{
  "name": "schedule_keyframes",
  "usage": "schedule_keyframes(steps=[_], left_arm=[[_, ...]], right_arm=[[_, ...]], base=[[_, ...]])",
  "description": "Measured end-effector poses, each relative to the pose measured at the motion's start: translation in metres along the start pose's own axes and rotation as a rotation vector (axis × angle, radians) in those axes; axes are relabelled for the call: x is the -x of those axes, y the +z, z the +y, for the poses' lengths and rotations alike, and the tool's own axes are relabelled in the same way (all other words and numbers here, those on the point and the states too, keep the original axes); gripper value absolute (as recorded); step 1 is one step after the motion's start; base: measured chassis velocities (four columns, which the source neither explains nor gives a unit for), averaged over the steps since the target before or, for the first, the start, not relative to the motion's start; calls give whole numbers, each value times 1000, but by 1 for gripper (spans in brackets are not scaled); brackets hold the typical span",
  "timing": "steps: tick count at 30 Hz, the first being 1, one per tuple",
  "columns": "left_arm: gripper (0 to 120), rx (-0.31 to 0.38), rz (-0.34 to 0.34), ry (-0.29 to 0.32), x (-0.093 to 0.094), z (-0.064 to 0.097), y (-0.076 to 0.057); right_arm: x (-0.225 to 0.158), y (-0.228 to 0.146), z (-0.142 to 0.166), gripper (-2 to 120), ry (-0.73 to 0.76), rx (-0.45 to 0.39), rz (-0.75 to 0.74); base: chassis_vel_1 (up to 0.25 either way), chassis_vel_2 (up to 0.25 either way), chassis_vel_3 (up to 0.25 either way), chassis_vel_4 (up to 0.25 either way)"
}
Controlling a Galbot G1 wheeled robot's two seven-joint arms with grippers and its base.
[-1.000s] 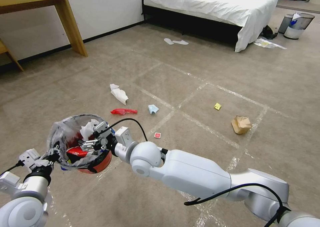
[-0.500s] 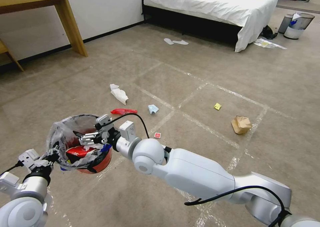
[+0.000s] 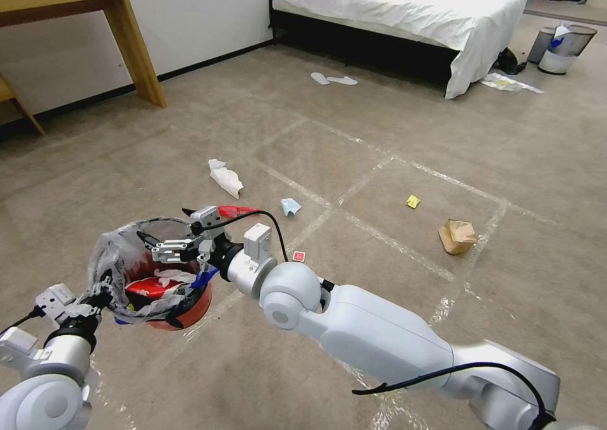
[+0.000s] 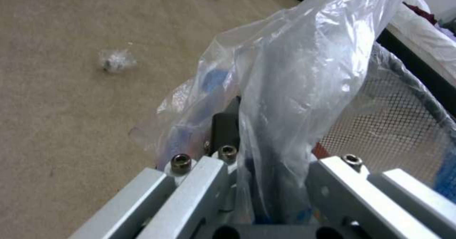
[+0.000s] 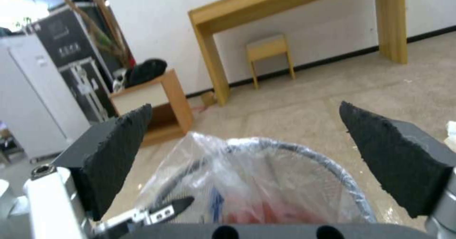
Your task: Pick up the trash bin and place the garbage on the floor into it.
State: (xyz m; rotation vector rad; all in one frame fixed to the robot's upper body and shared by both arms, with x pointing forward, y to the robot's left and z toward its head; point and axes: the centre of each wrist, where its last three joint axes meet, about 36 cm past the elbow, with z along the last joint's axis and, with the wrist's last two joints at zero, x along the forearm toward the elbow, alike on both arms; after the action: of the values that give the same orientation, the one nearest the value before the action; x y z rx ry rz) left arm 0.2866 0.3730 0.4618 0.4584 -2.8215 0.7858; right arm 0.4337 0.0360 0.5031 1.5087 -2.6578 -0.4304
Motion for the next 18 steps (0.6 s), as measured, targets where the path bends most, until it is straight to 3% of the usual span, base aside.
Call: schedule_keyframes(steps=[10, 18], left_arm=[[4, -1, 0, -3, -1, 0, 2], [4, 3, -7, -4, -3, 0, 1]], right_arm=[[3, 3, -11, 100, -16, 29, -211], [-23, -21, -47, 100, 11, 46, -438]], base=[[0, 0, 0, 0], [0, 0, 0, 0]])
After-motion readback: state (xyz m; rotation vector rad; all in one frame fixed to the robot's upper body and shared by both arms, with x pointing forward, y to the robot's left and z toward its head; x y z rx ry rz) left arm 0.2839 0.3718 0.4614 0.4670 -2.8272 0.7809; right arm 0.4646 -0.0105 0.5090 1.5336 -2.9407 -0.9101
